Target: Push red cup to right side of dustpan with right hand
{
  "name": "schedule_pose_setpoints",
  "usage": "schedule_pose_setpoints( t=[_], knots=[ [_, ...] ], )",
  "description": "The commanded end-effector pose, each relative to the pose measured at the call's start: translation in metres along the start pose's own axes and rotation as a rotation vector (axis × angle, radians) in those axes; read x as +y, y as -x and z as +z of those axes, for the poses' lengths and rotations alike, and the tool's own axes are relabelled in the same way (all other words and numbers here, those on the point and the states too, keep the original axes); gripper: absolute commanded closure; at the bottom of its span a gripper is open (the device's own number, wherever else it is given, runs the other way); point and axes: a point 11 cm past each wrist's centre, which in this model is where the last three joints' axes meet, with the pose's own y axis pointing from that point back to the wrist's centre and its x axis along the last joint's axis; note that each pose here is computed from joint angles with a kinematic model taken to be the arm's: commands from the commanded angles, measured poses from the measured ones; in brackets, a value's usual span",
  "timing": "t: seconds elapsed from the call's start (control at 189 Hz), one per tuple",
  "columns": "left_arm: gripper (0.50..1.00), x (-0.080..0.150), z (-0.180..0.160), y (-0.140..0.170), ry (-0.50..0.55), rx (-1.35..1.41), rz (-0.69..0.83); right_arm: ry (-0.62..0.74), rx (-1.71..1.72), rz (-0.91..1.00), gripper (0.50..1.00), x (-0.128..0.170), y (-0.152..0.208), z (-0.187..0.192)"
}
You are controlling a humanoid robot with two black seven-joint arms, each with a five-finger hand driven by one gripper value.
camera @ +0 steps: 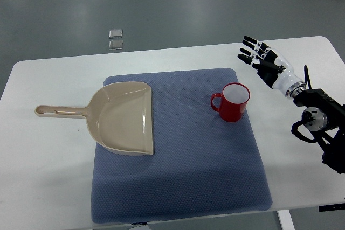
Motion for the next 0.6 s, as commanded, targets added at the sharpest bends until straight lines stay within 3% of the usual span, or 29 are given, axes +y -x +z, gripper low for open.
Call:
schedule_pose_setpoints(
  t=[0.0, 0.593],
  knots=[
    [0.500, 0.0001, 0.0009, 0.0000, 0.002, 0.000, 0.000, -0.004, -0.003, 0.000, 0.570, -0.0003, 0.0003, -0.0005],
    [0.500, 0.0000, -0.0001, 0.0000, 0.000, -0.001, 0.000, -0.030, -0.011, -0.028, 0.568, 0.0029, -0.0028, -0.0076]
  ],
)
